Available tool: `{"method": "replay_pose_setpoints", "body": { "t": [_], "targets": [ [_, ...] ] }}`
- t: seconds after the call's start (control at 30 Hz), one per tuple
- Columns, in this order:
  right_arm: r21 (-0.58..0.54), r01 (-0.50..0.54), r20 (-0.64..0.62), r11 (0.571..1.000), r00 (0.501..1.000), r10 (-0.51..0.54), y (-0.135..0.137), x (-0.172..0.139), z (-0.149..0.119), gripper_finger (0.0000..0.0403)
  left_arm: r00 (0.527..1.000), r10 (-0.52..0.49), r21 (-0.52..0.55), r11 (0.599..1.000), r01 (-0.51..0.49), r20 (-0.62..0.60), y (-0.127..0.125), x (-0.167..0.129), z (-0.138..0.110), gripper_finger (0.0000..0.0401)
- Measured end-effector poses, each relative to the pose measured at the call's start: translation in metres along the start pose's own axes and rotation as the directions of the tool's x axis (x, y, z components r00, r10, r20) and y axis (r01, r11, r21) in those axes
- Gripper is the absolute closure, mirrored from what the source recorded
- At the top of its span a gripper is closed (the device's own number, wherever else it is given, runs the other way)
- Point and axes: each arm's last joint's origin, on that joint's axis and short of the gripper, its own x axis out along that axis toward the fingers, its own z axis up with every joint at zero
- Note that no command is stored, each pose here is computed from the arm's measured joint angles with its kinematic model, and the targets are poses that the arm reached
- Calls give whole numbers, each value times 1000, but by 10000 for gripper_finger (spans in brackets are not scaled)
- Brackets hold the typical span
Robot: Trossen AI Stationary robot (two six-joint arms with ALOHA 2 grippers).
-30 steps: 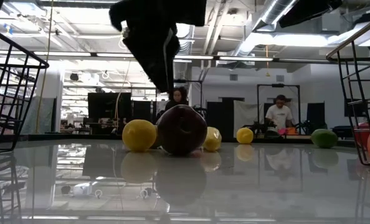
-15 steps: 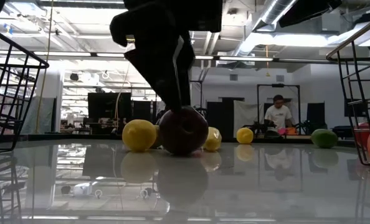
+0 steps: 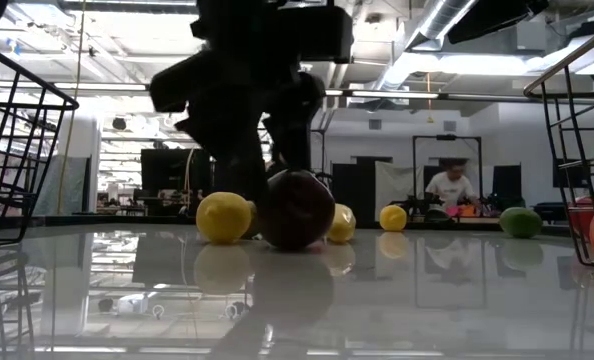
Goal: Sort produce into baskets
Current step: Put the apple into the black wire basket
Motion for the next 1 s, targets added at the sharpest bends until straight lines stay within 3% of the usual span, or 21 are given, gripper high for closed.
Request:
{"method": "replay_pose_setpoints", "body": {
  "t": [0.37, 0.7, 0.87, 1.0],
  "targets": [
    [1, 0, 0, 1000, 1000, 0, 0, 0, 0, 178, 999, 32, 8, 999, -32, 23, 10, 20, -9, 4],
    [1, 0, 0, 1000, 1000, 0, 0, 0, 0, 178, 998, 14, -49, 999, -11, 60, 12, 21, -6, 83],
    [1, 0, 0, 1000, 1000, 0, 0, 0, 0, 178, 997, 23, -80, 997, -17, 70, 13, 21, -5, 90],
    [1, 0, 0, 1000, 1000, 0, 0, 0, 0, 178, 995, 82, -82, 994, -77, 55, 17, 13, -4, 90]
  ]
}}
